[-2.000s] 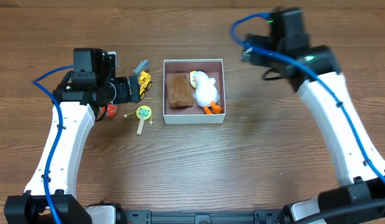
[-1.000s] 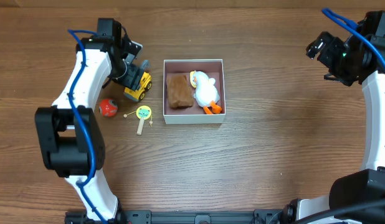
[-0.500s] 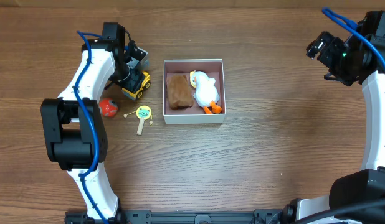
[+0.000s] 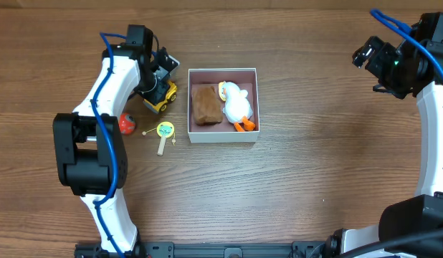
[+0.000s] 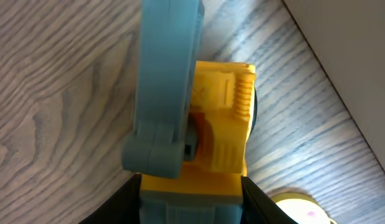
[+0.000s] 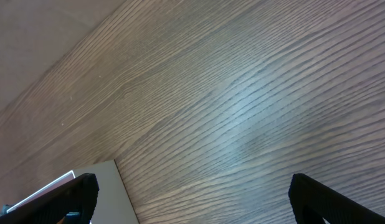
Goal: Pack container
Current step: 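Grasp the yellow toy crane truck with the left gripper, then lower the yellow truck into the box and open left gripper, then move left gripper to the red ball and grasp it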
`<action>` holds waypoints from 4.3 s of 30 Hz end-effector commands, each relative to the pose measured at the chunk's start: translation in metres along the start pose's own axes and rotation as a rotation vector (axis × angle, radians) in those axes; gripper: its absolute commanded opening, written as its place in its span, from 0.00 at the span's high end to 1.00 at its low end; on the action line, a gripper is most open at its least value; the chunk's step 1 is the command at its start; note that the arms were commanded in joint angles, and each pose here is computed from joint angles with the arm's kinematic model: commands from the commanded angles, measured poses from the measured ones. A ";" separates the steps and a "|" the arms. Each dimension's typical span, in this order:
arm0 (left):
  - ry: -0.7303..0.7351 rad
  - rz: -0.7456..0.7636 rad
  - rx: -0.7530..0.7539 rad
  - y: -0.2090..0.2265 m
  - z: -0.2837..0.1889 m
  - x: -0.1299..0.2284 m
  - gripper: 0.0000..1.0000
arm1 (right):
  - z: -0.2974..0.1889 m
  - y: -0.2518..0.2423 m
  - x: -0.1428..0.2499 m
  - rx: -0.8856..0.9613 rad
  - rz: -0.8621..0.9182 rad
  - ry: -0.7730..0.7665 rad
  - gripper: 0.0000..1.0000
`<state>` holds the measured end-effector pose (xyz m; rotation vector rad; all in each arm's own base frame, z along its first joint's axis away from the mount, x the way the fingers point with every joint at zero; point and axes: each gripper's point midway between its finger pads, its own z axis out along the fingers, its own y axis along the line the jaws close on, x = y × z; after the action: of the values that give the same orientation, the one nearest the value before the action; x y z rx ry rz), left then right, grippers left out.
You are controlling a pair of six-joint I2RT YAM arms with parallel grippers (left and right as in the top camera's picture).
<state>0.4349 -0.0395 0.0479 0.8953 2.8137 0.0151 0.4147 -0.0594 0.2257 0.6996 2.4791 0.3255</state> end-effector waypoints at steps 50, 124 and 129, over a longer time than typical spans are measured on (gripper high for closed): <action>0.032 0.682 0.121 -0.188 -0.068 -0.055 0.00 | -0.002 0.000 0.010 0.004 0.005 0.039 0.00; -0.020 -0.724 0.070 -0.023 -0.214 0.138 0.29 | -0.003 -0.003 0.016 0.014 0.011 0.064 0.00; -0.034 -0.725 0.062 -0.023 -0.148 0.147 0.21 | -0.003 -0.003 0.016 0.014 0.011 0.064 0.00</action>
<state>0.2785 0.0367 0.2136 -0.1330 2.8769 -0.1325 0.3987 -0.0542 0.2161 0.7289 2.5529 0.3373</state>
